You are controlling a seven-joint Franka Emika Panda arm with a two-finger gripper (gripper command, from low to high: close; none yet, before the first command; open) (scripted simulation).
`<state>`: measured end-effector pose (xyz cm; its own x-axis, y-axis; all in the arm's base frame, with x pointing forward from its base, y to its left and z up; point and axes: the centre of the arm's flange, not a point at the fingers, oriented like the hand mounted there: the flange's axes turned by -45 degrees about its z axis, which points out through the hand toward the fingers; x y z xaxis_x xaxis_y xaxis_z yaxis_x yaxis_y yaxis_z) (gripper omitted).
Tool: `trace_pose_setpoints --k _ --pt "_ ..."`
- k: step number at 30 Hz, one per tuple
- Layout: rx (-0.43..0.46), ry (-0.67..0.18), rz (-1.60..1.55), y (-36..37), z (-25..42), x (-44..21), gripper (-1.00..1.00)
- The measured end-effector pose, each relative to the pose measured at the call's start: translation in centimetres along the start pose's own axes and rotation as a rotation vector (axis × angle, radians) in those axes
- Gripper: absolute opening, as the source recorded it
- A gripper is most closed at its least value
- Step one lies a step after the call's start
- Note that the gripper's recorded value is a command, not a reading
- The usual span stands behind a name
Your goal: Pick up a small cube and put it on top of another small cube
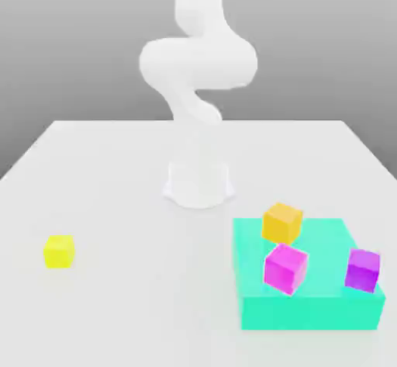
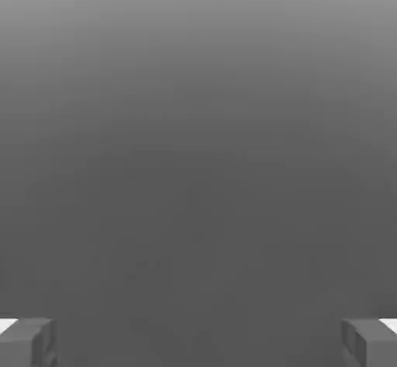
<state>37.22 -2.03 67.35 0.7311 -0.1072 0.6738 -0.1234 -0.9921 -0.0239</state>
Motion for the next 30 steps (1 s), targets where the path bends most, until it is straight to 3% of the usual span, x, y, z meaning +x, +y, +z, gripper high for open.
trace_pose_setpoints --k 7,15,30 --pt "-0.18 -0.157 0.273 7.4 11.9 -3.7 0.0" --pt "-0.345 -0.318 0.605 17.2 21.7 -12.5 0.0" --pt "-0.544 -0.569 1.315 28.7 28.9 -36.9 0.0"
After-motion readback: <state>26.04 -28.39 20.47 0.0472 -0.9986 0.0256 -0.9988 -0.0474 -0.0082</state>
